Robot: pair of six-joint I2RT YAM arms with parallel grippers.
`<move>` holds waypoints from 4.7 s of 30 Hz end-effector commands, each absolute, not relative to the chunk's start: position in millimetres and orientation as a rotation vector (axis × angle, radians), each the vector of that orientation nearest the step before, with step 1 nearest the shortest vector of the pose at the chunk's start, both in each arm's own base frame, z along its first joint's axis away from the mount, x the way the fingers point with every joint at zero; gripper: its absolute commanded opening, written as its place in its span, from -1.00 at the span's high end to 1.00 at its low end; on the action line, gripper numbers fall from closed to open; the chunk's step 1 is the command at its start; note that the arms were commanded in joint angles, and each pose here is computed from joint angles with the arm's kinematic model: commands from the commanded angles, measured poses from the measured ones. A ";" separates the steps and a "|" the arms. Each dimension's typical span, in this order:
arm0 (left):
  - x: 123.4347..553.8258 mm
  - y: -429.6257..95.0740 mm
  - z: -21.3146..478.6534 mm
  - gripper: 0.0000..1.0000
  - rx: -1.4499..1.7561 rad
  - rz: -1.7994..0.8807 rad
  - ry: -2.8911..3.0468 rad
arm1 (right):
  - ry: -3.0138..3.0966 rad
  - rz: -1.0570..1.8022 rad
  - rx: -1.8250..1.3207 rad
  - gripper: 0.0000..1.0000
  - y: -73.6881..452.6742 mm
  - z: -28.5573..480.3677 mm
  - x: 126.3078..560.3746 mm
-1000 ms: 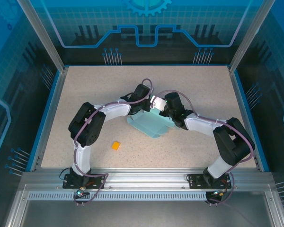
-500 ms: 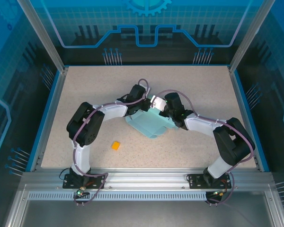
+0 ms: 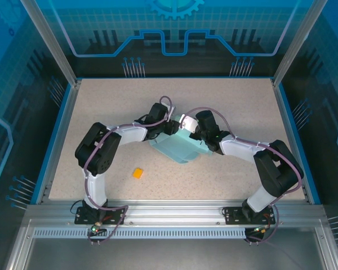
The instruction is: Fold the paper box
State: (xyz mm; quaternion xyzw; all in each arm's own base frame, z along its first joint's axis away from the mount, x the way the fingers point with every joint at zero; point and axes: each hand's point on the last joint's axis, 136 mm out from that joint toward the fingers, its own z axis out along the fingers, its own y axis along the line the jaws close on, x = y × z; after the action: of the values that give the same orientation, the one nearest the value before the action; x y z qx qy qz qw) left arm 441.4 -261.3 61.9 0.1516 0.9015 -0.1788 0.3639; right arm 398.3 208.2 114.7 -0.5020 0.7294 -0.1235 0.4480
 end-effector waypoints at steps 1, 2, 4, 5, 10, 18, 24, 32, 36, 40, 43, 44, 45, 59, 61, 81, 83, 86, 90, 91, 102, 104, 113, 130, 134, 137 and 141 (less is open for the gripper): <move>434.8 -262.8 76.7 -0.17 0.441 -0.503 2.286 | 1.830 -0.302 -1.236 1.00 204.7 113.4 396.5; 433.1 -262.5 74.6 -0.17 0.450 -0.503 2.293 | 1.830 -0.302 -1.235 1.00 204.6 113.6 396.6; 430.4 -263.1 71.5 -0.18 0.476 -0.500 2.306 | 1.827 -0.302 -1.234 1.00 205.0 114.2 396.4; 429.8 -263.5 69.1 -0.18 0.490 -0.500 2.316 | 1.828 -0.302 -1.234 1.00 204.7 114.2 396.6; 429.2 -264.2 52.1 -0.16 0.525 -0.482 2.376 | 1.827 -0.301 -1.235 1.00 205.3 113.8 395.9; 434.0 -265.8 44.2 -0.07 0.543 -0.468 2.390 | 1.825 -0.303 -1.235 1.00 205.6 114.3 396.1; 442.2 -261.1 35.3 0.05 0.510 -0.411 2.415 | 1.828 -0.305 -1.237 1.00 205.1 113.0 395.1; 453.5 -251.8 33.2 0.27 0.437 -0.331 2.416 | 1.827 -0.302 -1.235 1.00 205.6 114.0 395.9; 458.8 -244.8 32.6 0.32 0.359 -0.293 2.417 | 1.828 -0.296 -1.244 1.00 206.6 112.0 394.3; 464.1 -237.0 33.7 0.40 0.271 -0.247 2.414 | 1.825 -0.294 -1.247 1.00 208.0 112.3 393.5; 465.8 -232.6 31.7 0.48 0.228 -0.215 2.423 | 1.825 -0.290 -1.250 1.00 208.4 111.5 392.9; 467.1 -231.4 31.6 0.50 0.217 -0.201 2.421 | 1.825 -0.290 -1.252 1.00 208.3 111.1 392.6; 467.3 -228.7 30.9 0.53 0.205 -0.180 2.422 | 1.826 -0.289 -1.251 1.00 208.3 111.3 392.7; 475.3 -210.7 23.7 0.66 0.109 0.039 2.413 | 1.830 -0.277 -1.265 1.00 210.3 108.4 390.8; 475.0 -209.8 20.8 0.68 0.100 0.048 2.419 | 1.829 -0.275 -1.266 1.00 210.8 108.1 390.6; 462.0 -255.5 63.3 0.19 0.233 -0.321 2.352 | 1.847 -0.311 -1.248 1.00 204.4 106.7 394.9; 459.4 -257.5 70.1 0.10 0.248 -0.355 2.337 | 1.847 -0.311 -1.249 1.00 204.5 106.6 394.8; 455.4 -259.9 81.1 0.00 0.271 -0.406 2.308 | 1.850 -0.310 -1.247 1.00 204.2 106.2 394.6; 452.1 -262.4 94.0 -0.11 0.295 -0.481 2.271 | 1.849 -0.310 -1.246 1.00 204.2 106.6 394.4; 452.1 -262.6 96.5 -0.13 0.299 -0.498 2.263 | 1.848 -0.313 -1.246 1.00 204.0 107.0 394.6; 453.7 -267.7 92.1 -0.01 0.381 -0.573 2.257 | 1.848 -0.312 -1.245 1.00 204.2 107.3 394.9; 454.5 -268.3 87.3 0.01 0.389 -0.572 2.263 | 1.847 -0.310 -1.247 1.00 204.6 106.8 394.4; 456.9 -274.6 70.1 0.25 0.421 -0.586 2.285 | 1.849 -0.312 -1.245 1.00 203.9 106.8 394.7; 452.8 -277.0 81.0 0.80 0.477 -0.549 2.238 | 1.845 -0.314 -1.229 0.98 203.7 111.8 396.2; 450.7 -278.4 84.8 0.88 0.490 -0.529 2.226 | 1.846 -0.316 -1.224 0.87 203.7 112.8 396.3; 448.9 -278.1 86.3 0.92 0.498 -0.510 2.219 | 1.845 -0.306 -1.211 0.78 204.1 116.6 395.7; 448.8 -275.0 92.0 0.96 0.487 -0.476 2.202 | 1.837 -0.270 -1.179 0.55 206.1 129.3 393.9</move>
State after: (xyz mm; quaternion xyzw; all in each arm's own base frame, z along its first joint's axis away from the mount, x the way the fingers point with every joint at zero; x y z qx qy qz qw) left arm 441.9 -282.2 67.4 0.2061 0.8828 -0.2051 0.3690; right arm 399.1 203.6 115.6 -0.4886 0.7382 -0.1303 0.4464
